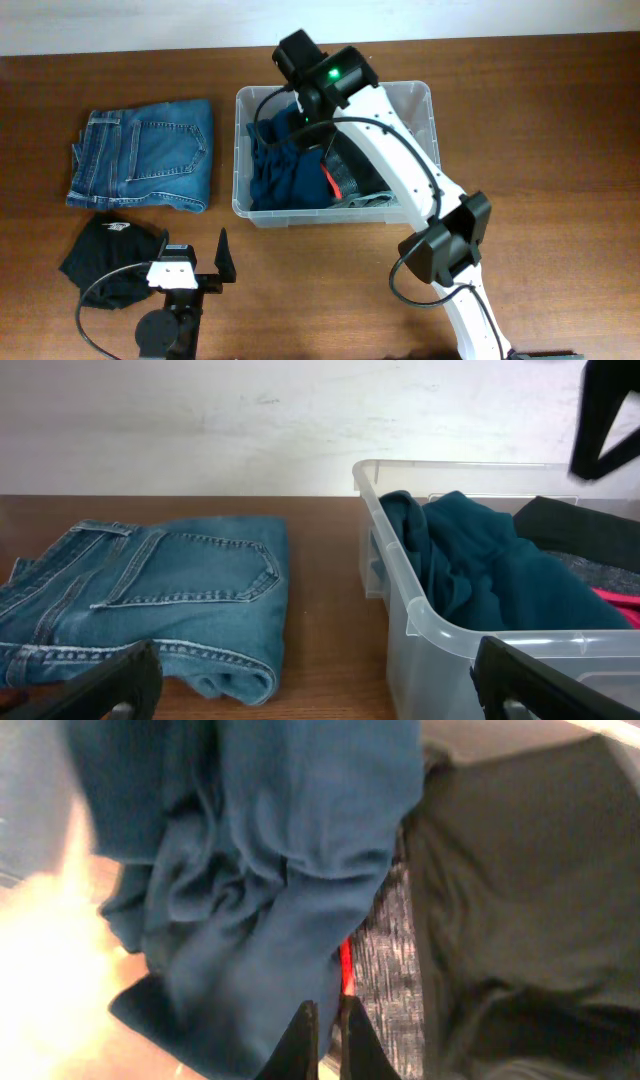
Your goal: Pack container
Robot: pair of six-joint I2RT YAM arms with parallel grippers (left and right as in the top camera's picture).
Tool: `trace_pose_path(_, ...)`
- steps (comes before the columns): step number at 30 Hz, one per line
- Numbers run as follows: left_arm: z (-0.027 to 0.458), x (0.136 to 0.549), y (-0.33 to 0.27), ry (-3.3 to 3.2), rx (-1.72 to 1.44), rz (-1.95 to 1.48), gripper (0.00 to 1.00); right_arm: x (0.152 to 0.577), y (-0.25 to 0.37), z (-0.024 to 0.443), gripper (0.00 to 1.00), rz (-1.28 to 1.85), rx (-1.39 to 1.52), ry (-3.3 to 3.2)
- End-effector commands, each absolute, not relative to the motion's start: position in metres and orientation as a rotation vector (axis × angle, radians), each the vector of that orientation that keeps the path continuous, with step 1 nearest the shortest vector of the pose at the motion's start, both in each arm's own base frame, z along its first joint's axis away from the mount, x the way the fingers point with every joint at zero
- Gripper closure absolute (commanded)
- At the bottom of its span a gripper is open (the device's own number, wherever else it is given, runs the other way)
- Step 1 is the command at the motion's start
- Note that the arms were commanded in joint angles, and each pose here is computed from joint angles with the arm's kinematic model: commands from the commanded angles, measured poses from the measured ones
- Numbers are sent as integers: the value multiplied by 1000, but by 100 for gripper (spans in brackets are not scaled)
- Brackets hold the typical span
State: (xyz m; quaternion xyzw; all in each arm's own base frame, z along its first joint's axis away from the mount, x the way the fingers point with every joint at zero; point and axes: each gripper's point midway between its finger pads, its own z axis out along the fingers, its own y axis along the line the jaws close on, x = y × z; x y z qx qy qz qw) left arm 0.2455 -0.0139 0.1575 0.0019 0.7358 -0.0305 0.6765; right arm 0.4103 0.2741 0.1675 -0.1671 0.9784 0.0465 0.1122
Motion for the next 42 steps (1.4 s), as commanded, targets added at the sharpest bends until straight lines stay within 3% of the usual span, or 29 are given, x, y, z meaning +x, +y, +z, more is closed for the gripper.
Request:
trace_pose_path(1,156,246,-14,1652,20,-61,1,406,275,111,96,86,-528,2966)
trace_pose_path(9,156,246,-14,1652,20,-60,1,379,278,-8,96,187,-549,3080)
trace_pose_path(12,156,246,-14,1652,20,-60,1,371,272,-23,96,177,-550,3101)
trace_pose_path(16,156,246,-14,1652,20,-60,1,378,270,-11,96,184,-530,3095)
trace_pose_path(22,156,246,-14,1652,20,-60,1,415,267,93,96,254,-456,2969)
trace_pose_path(23,156,246,-14,1652,20,-60,1,424,265,141,96,279,-433,2892)
trace_pose_path(27,156,246,-14,1652,20,-61,1,426,250,247,96,331,-381,2702)
trace_pose_path(30,156,246,-14,1652,20,-60,1,415,190,329,96,221,-242,2553)
trace_pose_path(36,156,246,-14,1652,20,-60,1,401,89,398,95,123,22,2395)
trace_pose_path(37,156,246,-14,1652,20,-60,1,398,68,408,90,109,80,2368)
trace_pose_path(39,156,246,-14,1652,20,-60,1,389,12,426,65,52,240,2307)
trace_pose_path(41,156,246,-14,1652,20,-60,1,383,-27,433,65,2,356,2274)
trace_pose_path(42,156,246,-14,1652,20,-61,1,380,-43,434,59,-21,396,2264)
